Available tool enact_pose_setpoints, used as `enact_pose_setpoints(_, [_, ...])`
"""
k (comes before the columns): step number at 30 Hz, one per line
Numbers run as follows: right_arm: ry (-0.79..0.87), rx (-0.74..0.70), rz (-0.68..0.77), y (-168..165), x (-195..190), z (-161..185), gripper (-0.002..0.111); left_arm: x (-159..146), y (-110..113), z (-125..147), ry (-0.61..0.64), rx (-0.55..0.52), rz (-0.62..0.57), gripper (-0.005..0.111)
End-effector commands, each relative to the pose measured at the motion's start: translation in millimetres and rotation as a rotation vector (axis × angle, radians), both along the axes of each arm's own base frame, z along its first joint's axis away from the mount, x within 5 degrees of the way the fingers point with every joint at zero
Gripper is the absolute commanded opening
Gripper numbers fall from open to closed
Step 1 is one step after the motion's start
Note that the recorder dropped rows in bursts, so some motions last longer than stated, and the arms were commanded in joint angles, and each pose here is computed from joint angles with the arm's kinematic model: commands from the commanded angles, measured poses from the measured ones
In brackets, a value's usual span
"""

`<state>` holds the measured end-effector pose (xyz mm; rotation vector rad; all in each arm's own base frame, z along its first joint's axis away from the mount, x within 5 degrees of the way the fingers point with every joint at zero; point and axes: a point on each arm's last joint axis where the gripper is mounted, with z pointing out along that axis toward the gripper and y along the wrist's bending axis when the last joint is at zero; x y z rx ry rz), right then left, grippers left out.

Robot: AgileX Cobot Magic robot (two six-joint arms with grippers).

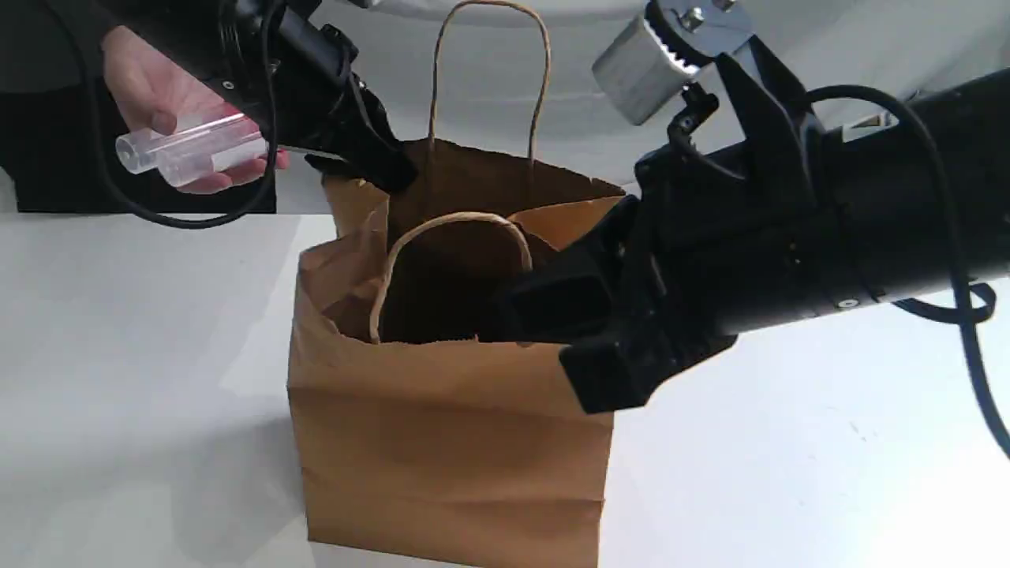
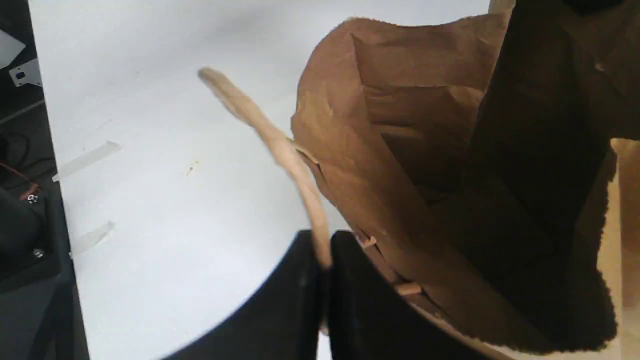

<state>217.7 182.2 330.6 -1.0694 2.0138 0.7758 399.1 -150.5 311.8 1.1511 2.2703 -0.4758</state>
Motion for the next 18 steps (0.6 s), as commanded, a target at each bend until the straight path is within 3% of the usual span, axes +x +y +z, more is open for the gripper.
enact_pose_setpoints(1, [0.002, -0.001, 0.001, 0.9, -0.1, 0.3, 0.000, -1.1, -2.4, 2.9, 0.003, -0.017, 0.006, 0.000])
enact_pose_setpoints(7, [0.001, 0.008, 0.000, 1.5, 0.3, 4.6, 0.000, 2.6, -0.4, 4.2, 0.023, -0.055, 0.100, 0.000])
enact_pose_setpoints(14, [-0.069, 0.065, 0.007, 3.8, 3.0, 57.7, 0.000, 5.1, 9.3, 2.8, 0.056, -0.062, 0.142, 0.000])
enact_pose_setpoints(18, [-0.125, 0.059, -0.034, 0.4, 5.5, 84.7, 0.000, 10.1, 24.0, 7.4, 0.111, -0.189, 0.198, 0.000])
